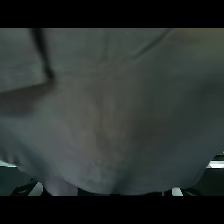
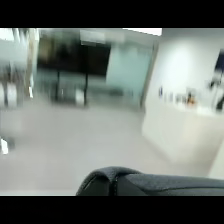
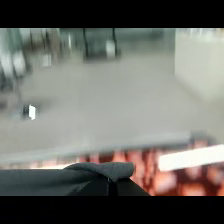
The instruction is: Fold the shirts.
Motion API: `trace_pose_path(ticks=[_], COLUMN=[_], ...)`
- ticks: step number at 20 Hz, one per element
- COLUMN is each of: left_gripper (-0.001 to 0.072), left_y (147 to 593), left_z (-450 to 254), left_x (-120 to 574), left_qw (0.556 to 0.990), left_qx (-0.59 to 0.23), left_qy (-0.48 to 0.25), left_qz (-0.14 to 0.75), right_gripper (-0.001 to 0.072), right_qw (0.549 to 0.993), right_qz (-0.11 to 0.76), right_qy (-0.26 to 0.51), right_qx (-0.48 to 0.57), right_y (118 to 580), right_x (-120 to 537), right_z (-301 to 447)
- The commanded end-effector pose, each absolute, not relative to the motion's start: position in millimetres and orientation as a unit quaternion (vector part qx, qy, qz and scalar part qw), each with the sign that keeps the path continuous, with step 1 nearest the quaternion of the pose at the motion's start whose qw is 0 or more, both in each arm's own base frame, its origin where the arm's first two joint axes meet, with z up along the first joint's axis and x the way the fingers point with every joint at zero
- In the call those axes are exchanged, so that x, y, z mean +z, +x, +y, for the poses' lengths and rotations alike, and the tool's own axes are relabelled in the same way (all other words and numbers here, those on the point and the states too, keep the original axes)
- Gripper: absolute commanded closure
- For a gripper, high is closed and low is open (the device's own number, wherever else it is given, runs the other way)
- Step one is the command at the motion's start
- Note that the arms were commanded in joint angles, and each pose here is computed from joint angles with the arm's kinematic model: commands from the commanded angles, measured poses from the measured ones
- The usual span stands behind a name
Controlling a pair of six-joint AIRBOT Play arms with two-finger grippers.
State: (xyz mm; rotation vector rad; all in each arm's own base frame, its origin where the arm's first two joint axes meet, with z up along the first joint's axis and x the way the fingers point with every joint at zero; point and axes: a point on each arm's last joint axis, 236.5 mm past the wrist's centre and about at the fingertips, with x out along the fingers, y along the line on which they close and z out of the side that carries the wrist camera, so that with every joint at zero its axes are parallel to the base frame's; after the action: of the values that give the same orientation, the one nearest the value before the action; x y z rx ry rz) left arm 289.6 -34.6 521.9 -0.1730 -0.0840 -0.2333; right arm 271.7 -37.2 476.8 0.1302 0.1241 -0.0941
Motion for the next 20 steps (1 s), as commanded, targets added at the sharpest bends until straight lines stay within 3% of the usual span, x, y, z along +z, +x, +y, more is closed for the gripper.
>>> trace_pose_path(ticks=[1,4,7,11,14,18,20], left_gripper=[0.0683,0.0682,0.0682,0.0681,0.0681,0.068,0.068], left_y=[368.2,415.7,448.3,517.4,557.9,559.8,533.7], left_z=[-33.2,-35.1,-46.4,-35.9,-20.1,-25.5,-30.2], left_x=[361.4,182.4,72.0,38.3,46.3,28.3,18.6], left_qw=[0.953,0.884,0.855,0.885,0.908,0.899,0.879], left_qx=[-0.148,-0.144,-0.119,-0.075,-0.051,-0.062,-0.099], left_qy=[-0.123,-0.152,-0.189,-0.21,-0.215,-0.208,-0.178], left_qz=[0.233,0.418,0.468,0.408,0.356,0.381,0.432], right_gripper=[0.0655,0.0656,0.0654,0.0653,0.0653,0.0653,0.0651], right_qw=[0.908,0.843,0.849,0.895,0.908,0.899,0.89], right_qz=[0.394,0.512,0.508,0.408,0.323,0.344,0.407], right_qy=[0.143,0.168,0.144,0.179,0.256,0.259,0.195], right_qx=[0.009,-0.007,-0.025,-0.028,-0.07,-0.084,-0.061], right_y=[320.9,359.9,427.6,530.4,572.8,570.9,546.5], right_x=[299.9,180.7,101.7,61.5,61.8,39.0,25.3], right_z=[-39.6,-50.6,-37.4,-14.1,-36.1,-49.4,-46.2])
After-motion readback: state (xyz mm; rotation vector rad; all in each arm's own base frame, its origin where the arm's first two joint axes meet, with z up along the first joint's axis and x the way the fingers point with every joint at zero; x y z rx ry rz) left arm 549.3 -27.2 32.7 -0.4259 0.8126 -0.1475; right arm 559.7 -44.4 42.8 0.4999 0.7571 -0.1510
